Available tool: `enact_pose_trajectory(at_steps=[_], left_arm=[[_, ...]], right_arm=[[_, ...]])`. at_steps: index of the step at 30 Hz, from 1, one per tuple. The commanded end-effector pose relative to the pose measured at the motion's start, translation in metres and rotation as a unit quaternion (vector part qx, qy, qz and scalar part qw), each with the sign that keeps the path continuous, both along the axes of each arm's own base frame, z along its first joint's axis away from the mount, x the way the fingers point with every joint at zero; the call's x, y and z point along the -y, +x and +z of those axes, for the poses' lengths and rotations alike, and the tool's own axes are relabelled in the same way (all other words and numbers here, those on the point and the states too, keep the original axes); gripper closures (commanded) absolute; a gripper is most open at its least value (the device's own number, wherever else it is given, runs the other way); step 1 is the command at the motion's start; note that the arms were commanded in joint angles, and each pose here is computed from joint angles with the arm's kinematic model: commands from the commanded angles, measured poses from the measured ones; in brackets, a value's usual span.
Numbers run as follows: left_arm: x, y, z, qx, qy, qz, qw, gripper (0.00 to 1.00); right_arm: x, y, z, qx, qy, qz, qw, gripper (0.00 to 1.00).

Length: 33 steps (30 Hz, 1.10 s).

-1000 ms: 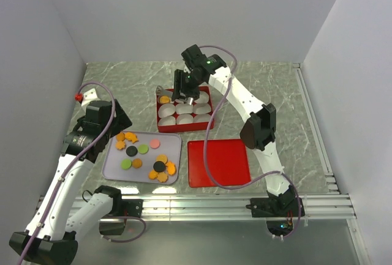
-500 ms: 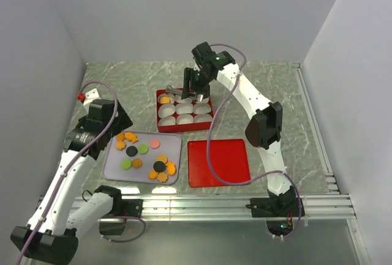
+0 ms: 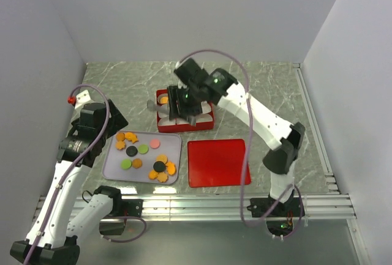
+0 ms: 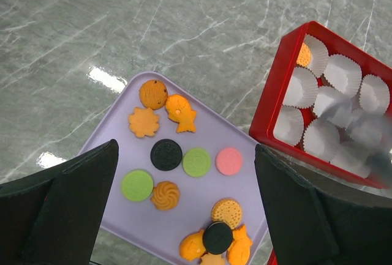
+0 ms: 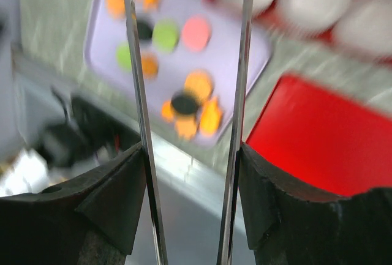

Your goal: Pack the cookies

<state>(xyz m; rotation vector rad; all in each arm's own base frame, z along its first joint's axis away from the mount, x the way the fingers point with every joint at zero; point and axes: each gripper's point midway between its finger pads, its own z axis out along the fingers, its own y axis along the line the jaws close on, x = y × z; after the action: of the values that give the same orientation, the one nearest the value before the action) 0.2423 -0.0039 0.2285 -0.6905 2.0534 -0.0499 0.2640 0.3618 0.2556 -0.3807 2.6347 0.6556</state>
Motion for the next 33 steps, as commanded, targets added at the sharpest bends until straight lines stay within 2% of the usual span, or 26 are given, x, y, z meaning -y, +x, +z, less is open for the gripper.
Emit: enact_pose_trajectory(at_steps=[1, 5, 12, 17, 33], left_arm=[[-0.007, 0.001, 0.006, 0.018, -0.002, 0.016, 1.0, 0.01], [-0.012, 0.001, 0.009, 0.025, -0.003, 0.027, 0.999, 0.01], [-0.012, 0.0, 0.006, 0.019, 0.0, 0.029, 0.999, 0.0], [-0.001, -0.002, 0.007, 0.017, 0.002, 0.016, 1.0, 0.01], [-0.002, -0.005, 0.008, 0.019, 0.001, 0.02, 1.0, 0.0]], right_arm=[[0.008, -0.036, 0.003, 0.011, -0.016, 0.005, 1.0, 0.36], [0.007, -0.084, -0.016, -0.001, -0.054, 0.049, 0.997, 0.36], [0.008, -0.125, -0.034, -0.029, -0.075, 0.082, 0.993, 0.36], [-0.001, -0.141, -0.042, -0.044, -0.067, 0.105, 0.991, 0.35], [-0.023, -0.179, -0.057, -0.064, -0.085, 0.15, 0.983, 0.35]])
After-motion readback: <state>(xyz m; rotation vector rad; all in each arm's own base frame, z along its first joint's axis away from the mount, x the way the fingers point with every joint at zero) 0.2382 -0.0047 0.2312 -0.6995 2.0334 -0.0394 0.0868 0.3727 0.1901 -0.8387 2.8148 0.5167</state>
